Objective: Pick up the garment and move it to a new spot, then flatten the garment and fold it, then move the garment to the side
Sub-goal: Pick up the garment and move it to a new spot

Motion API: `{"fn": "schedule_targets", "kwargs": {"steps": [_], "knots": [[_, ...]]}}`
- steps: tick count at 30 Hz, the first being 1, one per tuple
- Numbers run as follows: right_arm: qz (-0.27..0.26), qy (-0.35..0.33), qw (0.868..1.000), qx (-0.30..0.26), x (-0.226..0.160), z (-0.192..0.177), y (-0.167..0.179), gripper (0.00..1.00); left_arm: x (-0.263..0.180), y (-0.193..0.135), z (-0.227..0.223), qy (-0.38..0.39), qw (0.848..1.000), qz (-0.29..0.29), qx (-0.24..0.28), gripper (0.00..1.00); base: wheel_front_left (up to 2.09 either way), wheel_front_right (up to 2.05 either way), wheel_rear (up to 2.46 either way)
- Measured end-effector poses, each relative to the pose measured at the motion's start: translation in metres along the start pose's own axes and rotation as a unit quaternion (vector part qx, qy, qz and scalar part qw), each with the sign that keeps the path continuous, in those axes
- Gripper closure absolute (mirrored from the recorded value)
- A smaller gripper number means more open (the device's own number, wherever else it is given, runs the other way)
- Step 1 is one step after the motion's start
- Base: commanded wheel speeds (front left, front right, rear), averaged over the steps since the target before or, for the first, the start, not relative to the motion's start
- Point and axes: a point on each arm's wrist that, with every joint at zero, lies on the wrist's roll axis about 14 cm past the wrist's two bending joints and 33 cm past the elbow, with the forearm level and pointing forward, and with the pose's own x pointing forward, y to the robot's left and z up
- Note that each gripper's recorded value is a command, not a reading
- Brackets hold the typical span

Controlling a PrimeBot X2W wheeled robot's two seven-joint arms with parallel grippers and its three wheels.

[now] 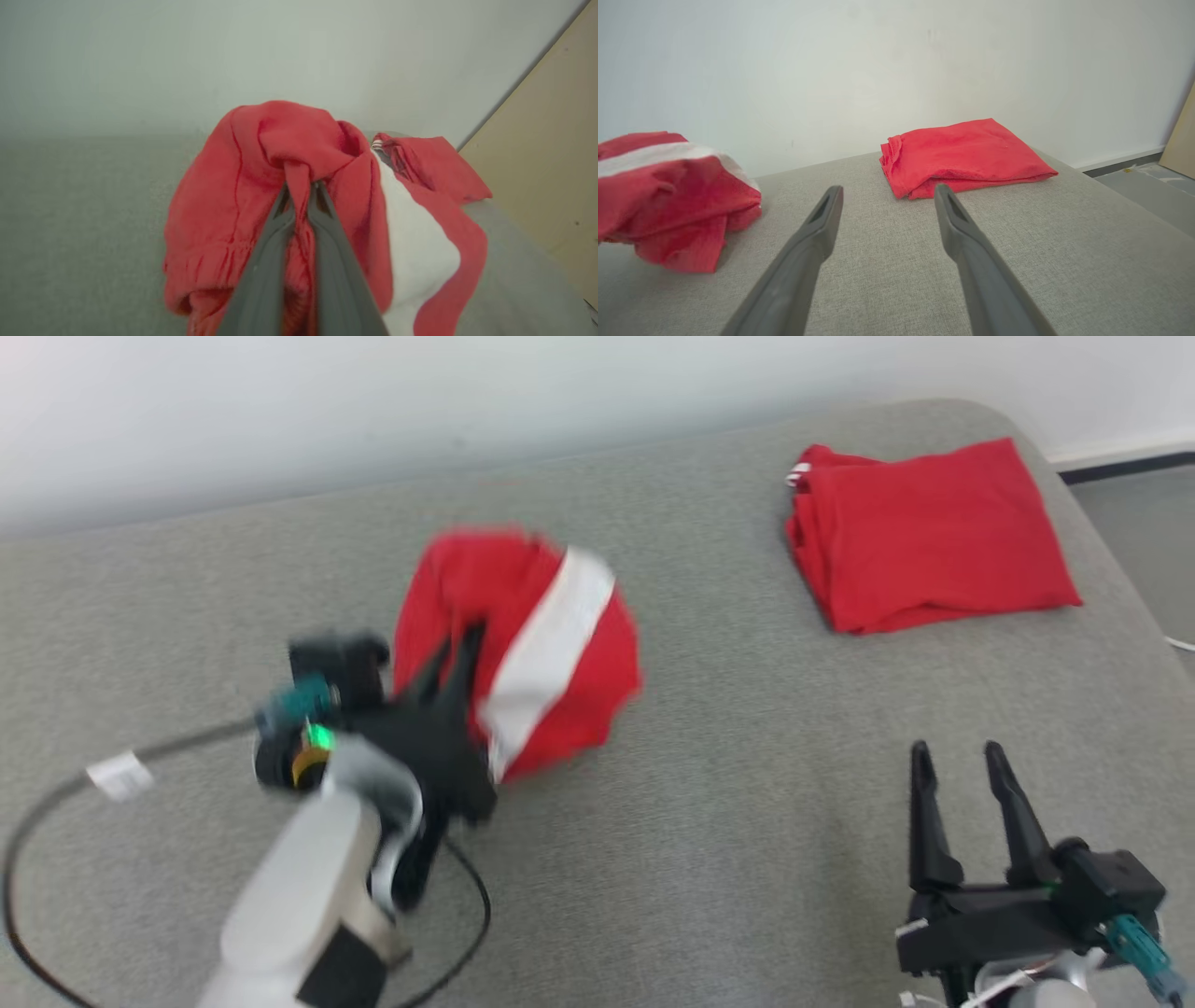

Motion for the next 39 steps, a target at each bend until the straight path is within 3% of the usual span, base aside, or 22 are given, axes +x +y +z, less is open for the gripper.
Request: {"fn": "schedule_targets", "kwargs": {"steps": [5, 6, 7, 13, 16, 21, 28, 39], "knots": [[0.005, -0.015, 1.000, 0.007, 0.000, 0.008, 0.004, 0.00, -0.019, 0.006, -0.078, 0.102, 0.995, 0.019, -0.013, 1.00, 0.00, 0.00, 0.00], [0.006, -0.017, 1.000, 0.008, 0.000, 0.010, 0.005, 0.00, -0.023, 0.003, -0.086, 0.115, 0.993, 0.015, -0.004, 0.62, 0.00, 0.00, 0.00], [0.006, -0.018, 1.000, 0.008, -0.001, 0.010, 0.005, 0.00, -0.024, -0.001, -0.088, 0.114, 0.993, 0.009, 0.005, 0.01, 0.00, 0.00, 0.00], [-0.010, -0.025, 1.000, 0.008, -0.012, 0.014, -0.007, 0.00, -0.015, -0.026, -0.029, 0.001, 1.000, -0.024, 0.020, 0.00, 0.00, 0.00, 0.00], [-0.012, -0.026, 1.000, 0.012, -0.019, 0.014, -0.008, 0.00, -0.023, -0.023, 0.008, -0.053, 0.997, -0.024, 0.059, 0.00, 0.00, 0.00, 0.00], [0.002, -0.047, 0.999, 0.023, -0.022, 0.026, 0.001, 0.00, -0.056, 0.001, 0.052, -0.112, 0.988, 0.017, 0.108, 0.00, 0.00, 0.00, 0.00], [0.028, -0.065, 0.997, 0.030, -0.020, 0.037, 0.017, 0.00, -0.120, 0.043, 0.080, -0.154, 0.971, 0.095, 0.158, 0.00, 0.00, 0.00, 0.00], [0.066, -0.073, 0.995, 0.035, -0.021, 0.044, 0.041, 0.00, -0.219, 0.090, 0.073, -0.175, 0.945, 0.226, 0.159, 0.00, 0.00, 0.00, 0.00]]}}
